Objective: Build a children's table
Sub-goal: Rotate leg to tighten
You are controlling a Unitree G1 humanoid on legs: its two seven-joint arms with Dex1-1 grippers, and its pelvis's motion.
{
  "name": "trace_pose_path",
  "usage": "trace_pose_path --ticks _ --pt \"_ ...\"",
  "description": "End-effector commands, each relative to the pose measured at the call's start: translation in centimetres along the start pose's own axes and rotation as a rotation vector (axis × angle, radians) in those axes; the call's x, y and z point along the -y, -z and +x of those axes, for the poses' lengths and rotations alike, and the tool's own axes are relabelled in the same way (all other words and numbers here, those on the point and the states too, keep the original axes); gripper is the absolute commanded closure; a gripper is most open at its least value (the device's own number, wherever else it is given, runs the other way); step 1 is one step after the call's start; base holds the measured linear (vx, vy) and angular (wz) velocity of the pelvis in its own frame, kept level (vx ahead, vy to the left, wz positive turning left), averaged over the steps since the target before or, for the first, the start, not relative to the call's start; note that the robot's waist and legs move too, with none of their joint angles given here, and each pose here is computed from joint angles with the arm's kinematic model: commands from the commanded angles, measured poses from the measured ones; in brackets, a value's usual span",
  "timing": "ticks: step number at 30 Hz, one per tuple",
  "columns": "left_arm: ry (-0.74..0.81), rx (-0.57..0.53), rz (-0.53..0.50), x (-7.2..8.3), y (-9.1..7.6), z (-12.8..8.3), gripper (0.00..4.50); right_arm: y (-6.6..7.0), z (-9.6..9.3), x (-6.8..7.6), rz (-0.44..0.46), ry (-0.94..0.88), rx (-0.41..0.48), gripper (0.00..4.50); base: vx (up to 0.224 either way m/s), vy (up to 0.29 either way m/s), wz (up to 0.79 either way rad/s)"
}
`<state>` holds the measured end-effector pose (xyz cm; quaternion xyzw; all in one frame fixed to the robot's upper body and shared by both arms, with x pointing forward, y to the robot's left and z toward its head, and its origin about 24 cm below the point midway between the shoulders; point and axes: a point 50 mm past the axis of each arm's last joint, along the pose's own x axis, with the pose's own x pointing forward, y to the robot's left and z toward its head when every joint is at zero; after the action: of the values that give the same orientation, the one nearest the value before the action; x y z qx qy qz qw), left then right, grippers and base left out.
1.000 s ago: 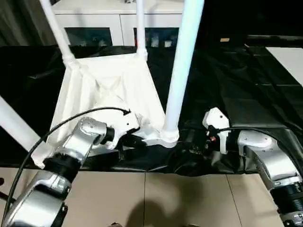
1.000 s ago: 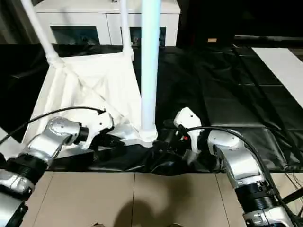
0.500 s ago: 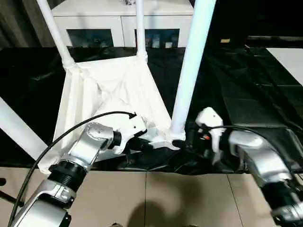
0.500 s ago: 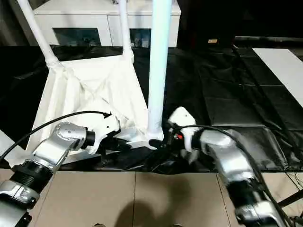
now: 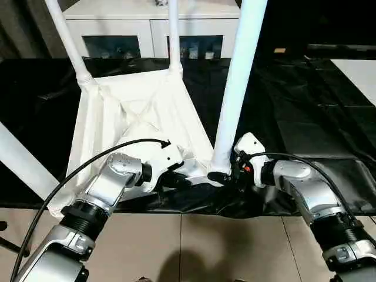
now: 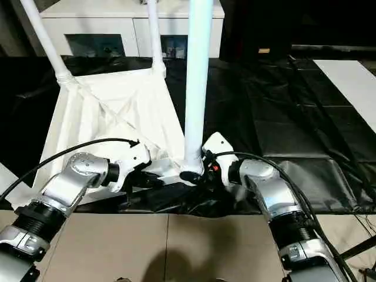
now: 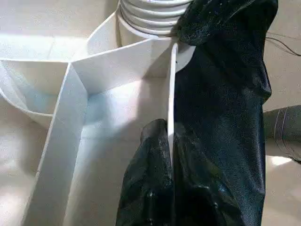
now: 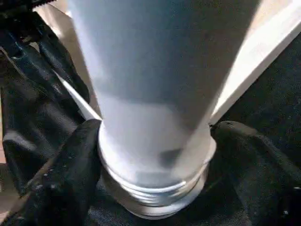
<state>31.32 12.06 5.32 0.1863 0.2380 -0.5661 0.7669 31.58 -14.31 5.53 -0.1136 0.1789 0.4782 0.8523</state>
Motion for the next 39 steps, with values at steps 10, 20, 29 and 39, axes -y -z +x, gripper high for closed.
trace_pose_path --ticks 10,20,29,39 --pt "0.007 0.028 -0.016 -0.1 0.0 -0.5 4.50 -1.0 0.0 0.2 -0.019 -0.016 0.044 1.68 0.000 0.000 0.00" --pt "-0.123 0.042 -0.109 -0.8 -0.1 0.8 4.50 0.7 2.2 0.2 0.143 0.238 0.040 1.76 0.000 0.000 0.00" --pt "-0.379 0.022 -0.191 -2.0 -2.1 4.2 4.50 1.8 5.8 -0.3 0.305 0.656 0.001 1.76 0.000 0.000 0.00" --pt "-0.369 0.021 -0.167 -2.1 -2.5 4.6 4.50 -0.3 7.0 -0.6 0.290 0.595 0.109 0.85 0.000 0.000 0.00"
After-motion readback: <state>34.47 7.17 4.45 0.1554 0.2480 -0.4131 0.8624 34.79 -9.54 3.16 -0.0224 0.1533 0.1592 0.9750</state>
